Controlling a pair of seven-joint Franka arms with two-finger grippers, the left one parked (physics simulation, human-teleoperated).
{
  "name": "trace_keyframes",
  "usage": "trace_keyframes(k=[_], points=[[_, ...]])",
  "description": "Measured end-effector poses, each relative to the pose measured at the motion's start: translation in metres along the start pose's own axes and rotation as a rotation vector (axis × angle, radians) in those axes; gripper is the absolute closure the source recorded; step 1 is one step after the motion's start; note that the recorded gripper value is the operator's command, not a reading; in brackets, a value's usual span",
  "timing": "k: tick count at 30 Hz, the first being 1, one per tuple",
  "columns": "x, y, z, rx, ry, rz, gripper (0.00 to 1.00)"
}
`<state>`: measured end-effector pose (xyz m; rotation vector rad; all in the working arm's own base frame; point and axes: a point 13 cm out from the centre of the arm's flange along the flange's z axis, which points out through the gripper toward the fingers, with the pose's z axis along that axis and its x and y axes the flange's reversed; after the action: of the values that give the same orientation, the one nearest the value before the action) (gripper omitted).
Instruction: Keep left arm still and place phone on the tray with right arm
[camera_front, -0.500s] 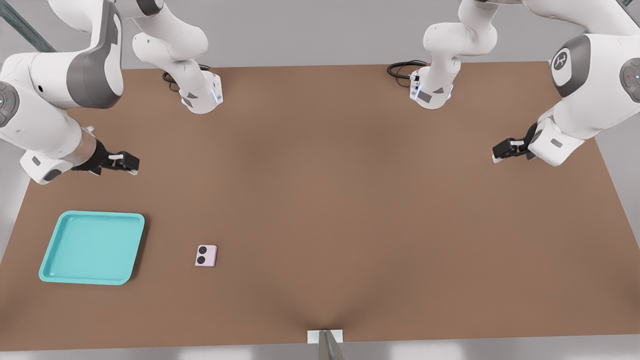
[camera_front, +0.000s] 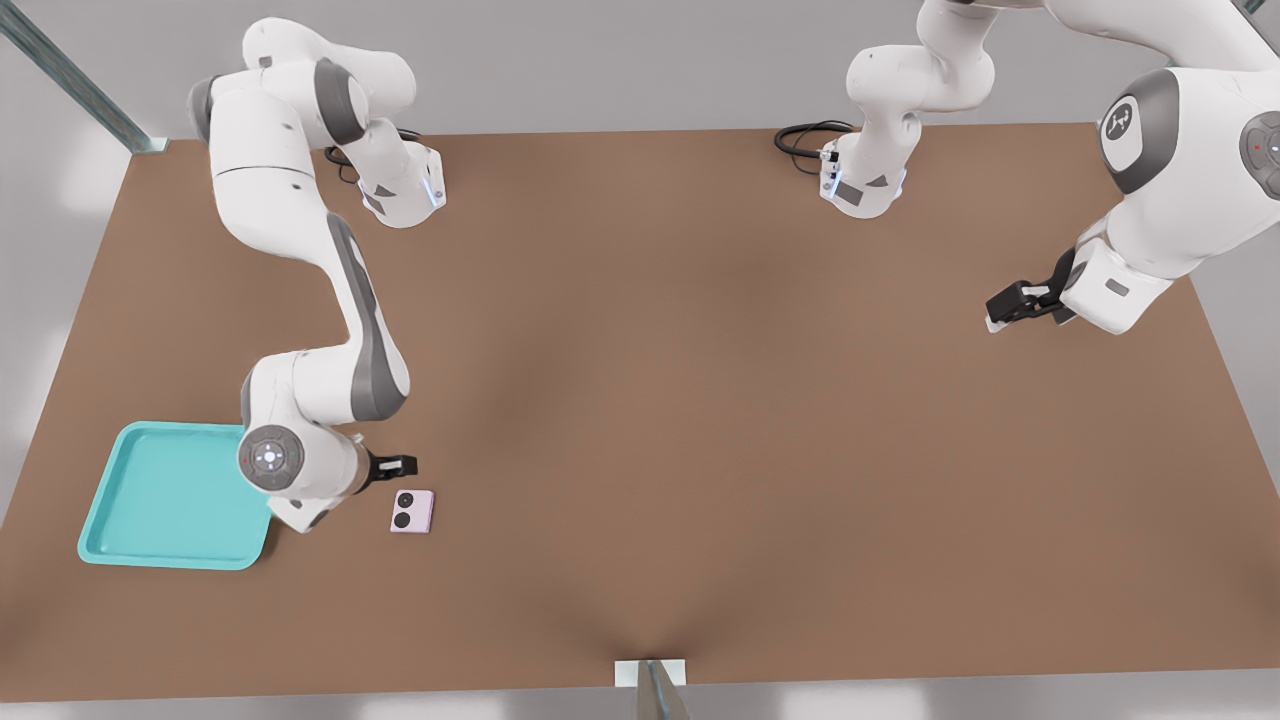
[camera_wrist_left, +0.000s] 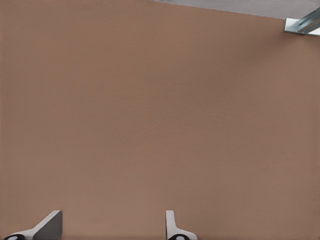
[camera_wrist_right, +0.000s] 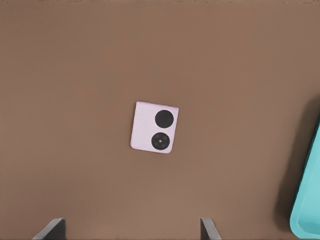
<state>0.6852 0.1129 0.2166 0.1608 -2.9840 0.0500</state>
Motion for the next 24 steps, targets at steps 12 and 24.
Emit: trace_keyframes(k=[12,24], points=[[-0.049,0.000,0.114,-0.076,-0.104,0.094,0.00],[-0.063,-0.018,0.166,-0.100,-0.139,0.127,0.00]])
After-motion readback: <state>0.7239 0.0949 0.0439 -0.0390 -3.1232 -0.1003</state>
